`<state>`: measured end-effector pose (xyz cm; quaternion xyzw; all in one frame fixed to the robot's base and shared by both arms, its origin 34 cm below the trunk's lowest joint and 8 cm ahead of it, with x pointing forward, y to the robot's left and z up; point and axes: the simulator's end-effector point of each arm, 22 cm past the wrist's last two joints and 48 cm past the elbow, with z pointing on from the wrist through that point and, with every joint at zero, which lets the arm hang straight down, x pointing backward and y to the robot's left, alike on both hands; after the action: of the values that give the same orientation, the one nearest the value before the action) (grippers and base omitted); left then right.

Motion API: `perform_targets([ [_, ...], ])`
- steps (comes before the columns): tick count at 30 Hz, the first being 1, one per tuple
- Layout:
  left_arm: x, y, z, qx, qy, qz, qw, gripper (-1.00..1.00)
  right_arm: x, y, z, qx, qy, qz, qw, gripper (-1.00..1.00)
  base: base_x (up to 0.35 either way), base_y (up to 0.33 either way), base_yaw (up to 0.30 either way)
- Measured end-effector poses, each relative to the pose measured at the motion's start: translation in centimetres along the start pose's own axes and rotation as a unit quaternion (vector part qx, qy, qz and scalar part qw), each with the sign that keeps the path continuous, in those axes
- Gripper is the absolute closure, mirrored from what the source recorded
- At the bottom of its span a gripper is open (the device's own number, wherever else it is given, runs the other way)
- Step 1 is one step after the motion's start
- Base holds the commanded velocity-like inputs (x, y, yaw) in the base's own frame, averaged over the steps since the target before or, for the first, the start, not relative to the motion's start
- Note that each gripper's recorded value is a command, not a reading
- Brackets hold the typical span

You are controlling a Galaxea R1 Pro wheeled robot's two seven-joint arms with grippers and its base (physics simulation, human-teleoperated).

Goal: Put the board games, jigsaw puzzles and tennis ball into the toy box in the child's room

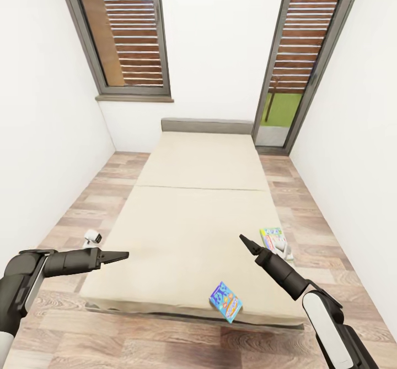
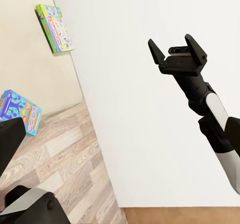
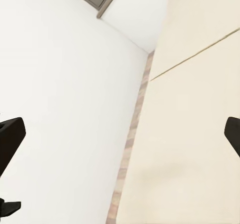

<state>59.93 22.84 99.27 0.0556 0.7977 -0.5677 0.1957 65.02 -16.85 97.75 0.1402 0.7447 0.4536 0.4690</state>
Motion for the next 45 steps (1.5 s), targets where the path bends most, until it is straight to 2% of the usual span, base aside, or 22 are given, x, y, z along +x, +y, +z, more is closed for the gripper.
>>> perform_targets([
  [14,-0.4,-0.9,-0.3,-0.001,-0.003,0.011,0.9999,-1.00,-0.7,1.0,-0.1,-0.007,-0.006,-0.007,0.9999,-1.00,0.000,0.000,0.000],
  [23,-0.3,-0.9,-0.5,-0.013,0.002,0.017,0.9998,-1.00,-1.2,1.6,-0.3,-0.012,-0.010,-0.011,0.9998,-1.00,0.000,0.000,0.000],
  [45,-0.9,-2.4,-1.0,-0.013,-0.004,0.034,0.9993,-1.00,-2.3,3.2,-0.6,-0.023,-0.020,-0.021,0.9993,-1.00,0.000,0.000,0.000],
])
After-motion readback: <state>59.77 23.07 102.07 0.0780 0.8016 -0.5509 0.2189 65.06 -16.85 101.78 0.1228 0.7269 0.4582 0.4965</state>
